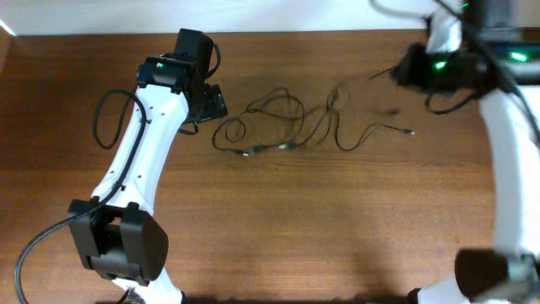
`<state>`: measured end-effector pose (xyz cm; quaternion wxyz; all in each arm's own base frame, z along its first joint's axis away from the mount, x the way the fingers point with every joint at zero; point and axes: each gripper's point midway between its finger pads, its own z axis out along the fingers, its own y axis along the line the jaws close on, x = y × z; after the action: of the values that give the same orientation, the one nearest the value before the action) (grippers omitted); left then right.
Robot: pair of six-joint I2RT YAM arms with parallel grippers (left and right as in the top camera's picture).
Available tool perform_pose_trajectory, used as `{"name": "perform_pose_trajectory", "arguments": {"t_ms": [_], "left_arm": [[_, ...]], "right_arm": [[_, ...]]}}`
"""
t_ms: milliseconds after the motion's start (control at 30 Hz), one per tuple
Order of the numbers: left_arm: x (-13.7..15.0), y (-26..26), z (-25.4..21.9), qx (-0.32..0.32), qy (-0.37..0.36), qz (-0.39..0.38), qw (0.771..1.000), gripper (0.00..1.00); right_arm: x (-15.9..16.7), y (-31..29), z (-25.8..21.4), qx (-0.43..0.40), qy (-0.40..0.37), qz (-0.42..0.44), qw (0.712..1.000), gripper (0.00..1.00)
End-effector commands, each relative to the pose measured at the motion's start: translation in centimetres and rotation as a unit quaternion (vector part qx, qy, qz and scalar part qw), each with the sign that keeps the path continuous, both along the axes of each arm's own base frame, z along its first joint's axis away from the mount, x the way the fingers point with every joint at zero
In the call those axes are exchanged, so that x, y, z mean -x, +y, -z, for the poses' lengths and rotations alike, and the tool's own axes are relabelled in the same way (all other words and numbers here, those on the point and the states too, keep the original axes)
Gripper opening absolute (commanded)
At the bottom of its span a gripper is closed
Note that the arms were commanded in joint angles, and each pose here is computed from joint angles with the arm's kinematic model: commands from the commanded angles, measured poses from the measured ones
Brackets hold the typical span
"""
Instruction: Untangle cables
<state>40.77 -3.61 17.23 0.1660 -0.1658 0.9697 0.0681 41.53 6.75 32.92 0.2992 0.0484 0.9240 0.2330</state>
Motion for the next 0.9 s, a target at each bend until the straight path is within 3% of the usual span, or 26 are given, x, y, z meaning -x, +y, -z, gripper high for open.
{"name": "perform_pose_trajectory", "arguments": {"t_ms": [0,167,300,467,567,700,733,800,867], "left_arm": [[0.4,0.0,-1.0,0.005,-0.013,-0.002,1.000,0.99],[0.4,0.0,-1.0,0.005,-0.013,-0.002,1.000,0.99],[0.3,-0.3,-1.0,0.014,-0.013,0.000,1.000,0.99],[0.3,-3.1,-0.7,0.091,-0.007,0.024,0.996,0.99],[0.1,-5.4,-1.0,0.140,-0.007,0.088,0.986,0.99],[0.1,-10.3,-2.5,0.243,-0.026,0.221,0.944,0.99],[0.2,-11.9,-3.2,0.276,-0.037,0.266,0.923,0.99],[0.4,-13.1,-4.0,0.300,-0.050,0.305,0.902,0.99],[0.3,-13.5,-4.3,0.311,-0.056,0.312,0.896,0.99]], "right_arm": [[2.8,1.0,-10.1,-0.012,-0.147,-0.023,0.989,0.04],[6.4,1.4,-17.3,-0.031,-0.255,-0.028,0.966,0.04],[7.2,2.4,-18.9,-0.087,-0.260,-0.031,0.961,0.04],[7.3,4.9,-19.8,-0.144,-0.262,-0.101,0.949,0.04],[6.5,4.7,-19.4,-0.141,-0.257,-0.094,0.951,0.04],[4.7,4.4,-17.0,-0.139,-0.218,-0.077,0.963,0.04],[3.9,3.6,-15.7,-0.142,-0.184,-0.036,0.972,0.04],[2.9,2.4,-13.2,-0.159,-0.116,0.039,0.980,0.04],[2.7,3.4,-12.2,-0.196,-0.077,0.030,0.977,0.04]]}}
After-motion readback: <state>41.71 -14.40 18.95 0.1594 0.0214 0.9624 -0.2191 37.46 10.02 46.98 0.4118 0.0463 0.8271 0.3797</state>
